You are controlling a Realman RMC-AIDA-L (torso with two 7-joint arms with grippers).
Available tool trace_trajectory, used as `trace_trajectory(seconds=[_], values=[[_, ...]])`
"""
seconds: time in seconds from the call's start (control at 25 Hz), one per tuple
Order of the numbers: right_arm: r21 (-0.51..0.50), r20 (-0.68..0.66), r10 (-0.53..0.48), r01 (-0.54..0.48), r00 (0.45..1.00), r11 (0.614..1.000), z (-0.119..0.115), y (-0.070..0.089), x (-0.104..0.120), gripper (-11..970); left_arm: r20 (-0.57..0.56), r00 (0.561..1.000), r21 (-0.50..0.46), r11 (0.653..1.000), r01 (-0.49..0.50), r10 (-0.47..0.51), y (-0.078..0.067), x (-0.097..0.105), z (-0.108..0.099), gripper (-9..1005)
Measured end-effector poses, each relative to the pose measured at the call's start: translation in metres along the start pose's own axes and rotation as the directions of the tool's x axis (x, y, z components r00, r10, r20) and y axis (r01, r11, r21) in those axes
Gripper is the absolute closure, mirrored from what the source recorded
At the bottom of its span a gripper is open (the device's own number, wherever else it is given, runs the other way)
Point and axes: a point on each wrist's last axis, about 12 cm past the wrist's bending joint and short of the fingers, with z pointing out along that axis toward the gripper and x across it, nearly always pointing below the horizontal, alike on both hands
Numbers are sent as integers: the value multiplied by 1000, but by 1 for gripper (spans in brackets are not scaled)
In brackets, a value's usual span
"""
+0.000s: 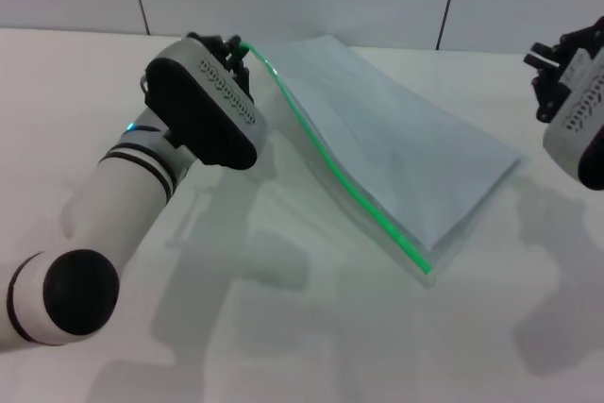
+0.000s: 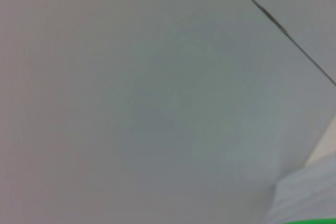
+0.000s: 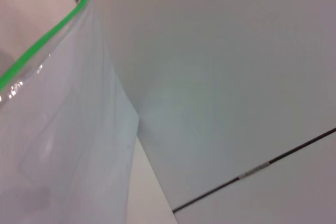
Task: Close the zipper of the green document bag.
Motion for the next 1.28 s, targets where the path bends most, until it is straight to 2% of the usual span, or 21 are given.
trace_trajectory(seconds=[0.08,0.2,0.28,0.4,0.6,0.64,0.72,0.96,1.08,1.2,1.28], values=[[9,12,45,-45,999,999,0,-1,-2,962,9,1000,-10,1000,4,-4,1,-3,1,797],[59,70,138,-142,988,988,0,-5,-5,922,27,999,-16,999,31,-30,2,-9,5,788],[77,96,166,-174,981,982,-1,-5,-6,895,38,998,-18,998,57,-56,3,-14,7,782],[126,190,261,-288,946,949,-1,-5,-6,688,44,991,-19,992,124,-123,5,-21,11,772],[161,341,391,-463,855,872,3,1,3,519,89,964,1,968,252,-251,6,-38,15,757],[158,352,410,-486,841,860,6,4,6,519,101,956,12,961,277,-277,6,-43,15,754],[150,364,442,-520,820,841,11,9,11,519,126,936,45,945,325,-328,5,-53,17,523],[113,384,495,-572,779,813,25,9,8,520,203,900,121,922,368,-386,2,-86,19,283],[106,392,491,-569,778,816,27,8,4,521,209,892,122,915,384,-401,3,-87,18,212],[100,393,489,-565,778,819,28,10,3,521,204,888,77,912,404,-411,7,-78,15,141],[97,394,489,-564,778,820,28,11,2,522,206,886,38,908,416,-415,10,-70,12,141]])
